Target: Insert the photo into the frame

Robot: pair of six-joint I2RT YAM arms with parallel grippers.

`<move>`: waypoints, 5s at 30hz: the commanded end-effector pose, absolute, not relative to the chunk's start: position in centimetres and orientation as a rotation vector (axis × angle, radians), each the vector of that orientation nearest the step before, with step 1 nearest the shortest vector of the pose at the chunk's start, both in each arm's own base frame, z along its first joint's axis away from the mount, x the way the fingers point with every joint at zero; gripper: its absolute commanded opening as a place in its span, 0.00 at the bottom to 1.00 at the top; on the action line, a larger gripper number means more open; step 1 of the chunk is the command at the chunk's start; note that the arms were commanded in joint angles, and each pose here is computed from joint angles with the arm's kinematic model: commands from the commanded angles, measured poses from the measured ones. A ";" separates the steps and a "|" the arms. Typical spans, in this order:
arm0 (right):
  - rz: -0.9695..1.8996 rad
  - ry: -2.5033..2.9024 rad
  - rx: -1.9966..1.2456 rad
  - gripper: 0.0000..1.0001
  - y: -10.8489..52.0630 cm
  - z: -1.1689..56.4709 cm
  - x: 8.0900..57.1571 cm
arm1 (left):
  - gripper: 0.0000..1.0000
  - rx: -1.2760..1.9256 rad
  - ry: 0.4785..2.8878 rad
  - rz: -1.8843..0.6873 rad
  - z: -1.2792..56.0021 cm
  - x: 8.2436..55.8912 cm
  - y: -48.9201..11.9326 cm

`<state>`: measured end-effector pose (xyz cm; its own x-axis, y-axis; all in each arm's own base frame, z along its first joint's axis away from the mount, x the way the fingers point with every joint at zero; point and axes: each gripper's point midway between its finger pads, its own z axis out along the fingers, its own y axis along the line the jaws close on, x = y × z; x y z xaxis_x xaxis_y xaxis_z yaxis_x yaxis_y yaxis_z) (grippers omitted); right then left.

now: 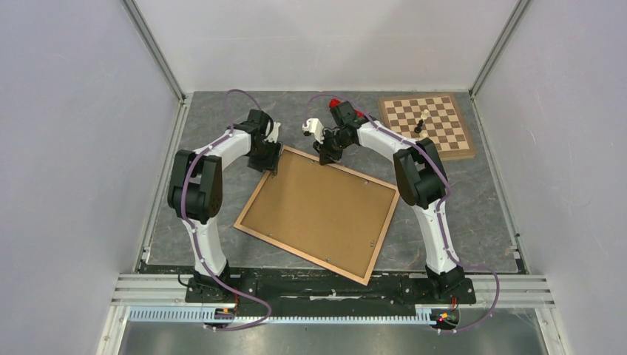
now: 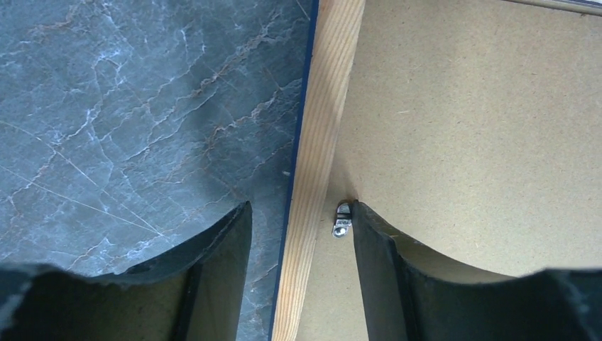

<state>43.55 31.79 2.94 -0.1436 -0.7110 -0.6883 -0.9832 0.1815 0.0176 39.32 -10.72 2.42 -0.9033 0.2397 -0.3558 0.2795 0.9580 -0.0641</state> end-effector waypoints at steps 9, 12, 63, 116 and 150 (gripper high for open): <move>0.674 1.933 -1.582 0.00 31.2 3.7 42.7 | 0.47 0.286 2.727 -0.073 3.3 40.0 -9.4; 0.670 1.941 -1.576 0.00 31.1 3.6 42.8 | 0.46 0.278 2.728 -0.072 3.3 39.9 -9.2; 0.550 1.973 -1.320 0.37 30.3 9.1 46.8 | 0.60 0.247 2.691 -0.210 6.3 41.9 -10.3; 0.684 2.079 -1.200 0.56 21.0 11.9 33.8 | 0.38 0.311 2.755 -0.334 1.7 43.2 -12.8; 0.581 2.213 -0.930 0.67 18.0 10.5 34.4 | 0.02 -0.438 2.712 -0.405 1.7 38.6 -0.2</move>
<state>33.85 18.05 9.35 -0.5407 -0.4833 -0.6885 -0.7615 0.6290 0.1565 39.86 -2.50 2.30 -0.9192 -0.1677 -0.3562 -0.0627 0.9556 -0.2880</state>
